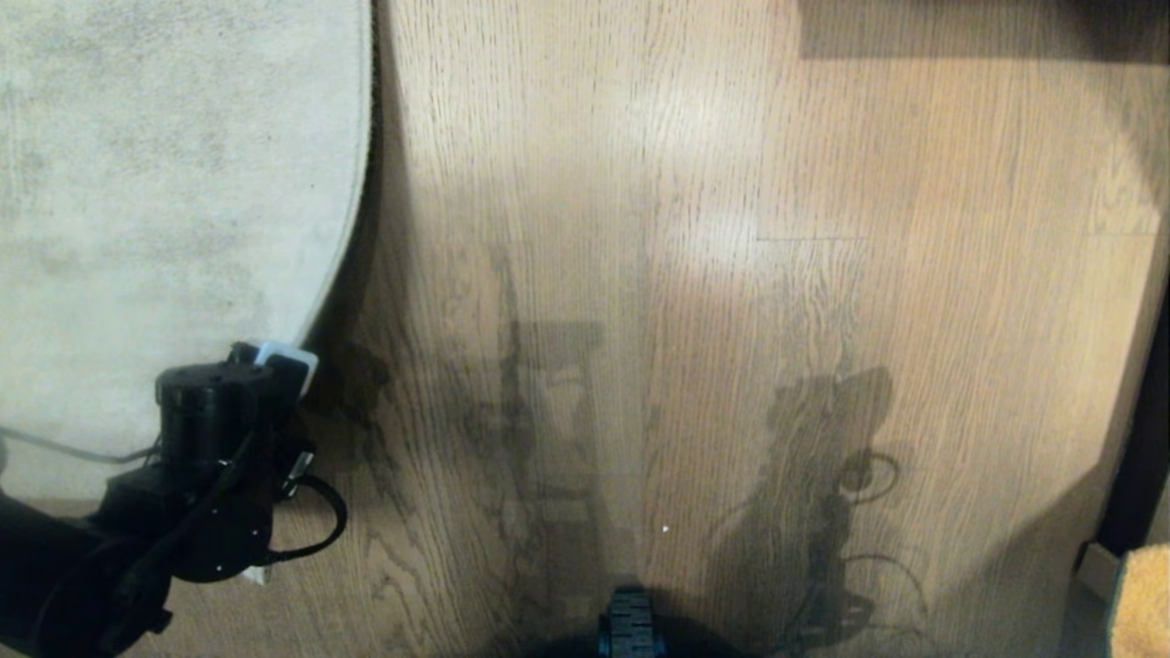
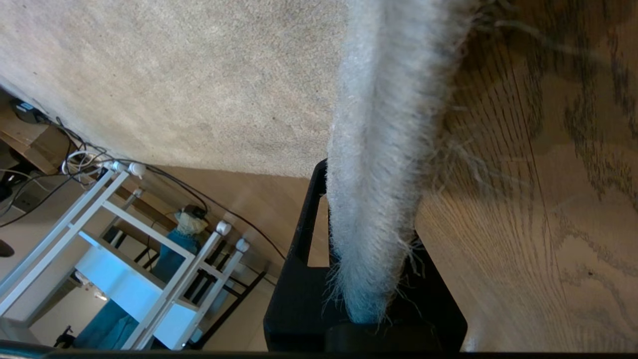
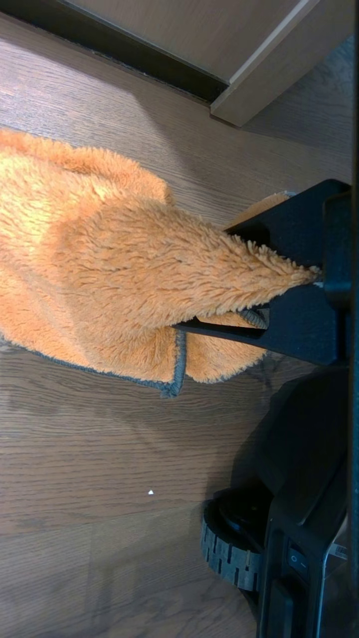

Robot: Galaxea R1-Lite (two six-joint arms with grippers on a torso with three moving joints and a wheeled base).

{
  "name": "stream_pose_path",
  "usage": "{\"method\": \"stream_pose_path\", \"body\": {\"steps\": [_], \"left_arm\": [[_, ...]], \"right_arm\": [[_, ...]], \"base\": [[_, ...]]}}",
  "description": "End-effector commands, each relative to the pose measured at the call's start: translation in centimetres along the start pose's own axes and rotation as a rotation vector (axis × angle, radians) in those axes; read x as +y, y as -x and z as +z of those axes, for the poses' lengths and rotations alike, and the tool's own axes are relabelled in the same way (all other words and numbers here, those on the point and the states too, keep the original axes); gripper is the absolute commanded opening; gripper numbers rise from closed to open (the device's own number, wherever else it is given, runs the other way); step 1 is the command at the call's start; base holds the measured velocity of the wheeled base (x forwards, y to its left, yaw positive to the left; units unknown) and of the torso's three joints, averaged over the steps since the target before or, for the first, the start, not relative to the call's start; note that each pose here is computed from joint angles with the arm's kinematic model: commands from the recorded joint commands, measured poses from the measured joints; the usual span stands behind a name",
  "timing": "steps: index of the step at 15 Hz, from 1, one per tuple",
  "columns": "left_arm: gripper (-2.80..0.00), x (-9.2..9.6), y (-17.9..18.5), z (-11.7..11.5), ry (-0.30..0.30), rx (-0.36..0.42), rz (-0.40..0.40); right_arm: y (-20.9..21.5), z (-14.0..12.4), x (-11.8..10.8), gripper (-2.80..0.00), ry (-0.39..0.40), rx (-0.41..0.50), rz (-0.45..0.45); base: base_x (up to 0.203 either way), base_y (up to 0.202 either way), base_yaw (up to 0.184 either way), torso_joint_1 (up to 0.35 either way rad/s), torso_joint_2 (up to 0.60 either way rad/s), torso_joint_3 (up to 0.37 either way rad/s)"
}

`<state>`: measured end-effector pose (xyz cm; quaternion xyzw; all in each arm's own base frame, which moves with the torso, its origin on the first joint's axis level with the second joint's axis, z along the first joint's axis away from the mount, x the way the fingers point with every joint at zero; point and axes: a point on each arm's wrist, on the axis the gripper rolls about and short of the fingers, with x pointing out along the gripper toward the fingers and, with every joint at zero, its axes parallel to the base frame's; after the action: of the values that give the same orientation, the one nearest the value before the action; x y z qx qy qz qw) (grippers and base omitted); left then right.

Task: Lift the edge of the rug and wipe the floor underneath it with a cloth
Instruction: Lift up the carpet

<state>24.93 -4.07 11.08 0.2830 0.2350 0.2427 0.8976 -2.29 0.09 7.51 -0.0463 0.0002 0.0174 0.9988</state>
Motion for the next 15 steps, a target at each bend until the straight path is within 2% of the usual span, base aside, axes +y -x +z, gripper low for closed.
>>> {"method": "stream_pose_path", "body": {"steps": [1,10,15], "left_arm": [[-2.8,0.3,0.3,0.1,0.011,-0.011,0.007],[-2.8,1.8,1.6,-0.2,0.035,-0.03,0.016],[-2.8,2.0,1.6,-0.1,0.044,-0.034,0.021]], "right_arm": [[0.0,0.0,0.0,-2.8,0.001,0.001,0.001],[0.0,0.0,0.0,-2.8,0.001,0.001,0.001],[0.0,0.0,0.0,-2.8,0.001,0.001,0.001]], "base": [[0.0,0.0,0.0,0.0,0.0,0.0],[0.0,0.0,0.0,0.0,0.0,0.0],[0.0,0.0,0.0,0.0,0.0,0.0]]}}
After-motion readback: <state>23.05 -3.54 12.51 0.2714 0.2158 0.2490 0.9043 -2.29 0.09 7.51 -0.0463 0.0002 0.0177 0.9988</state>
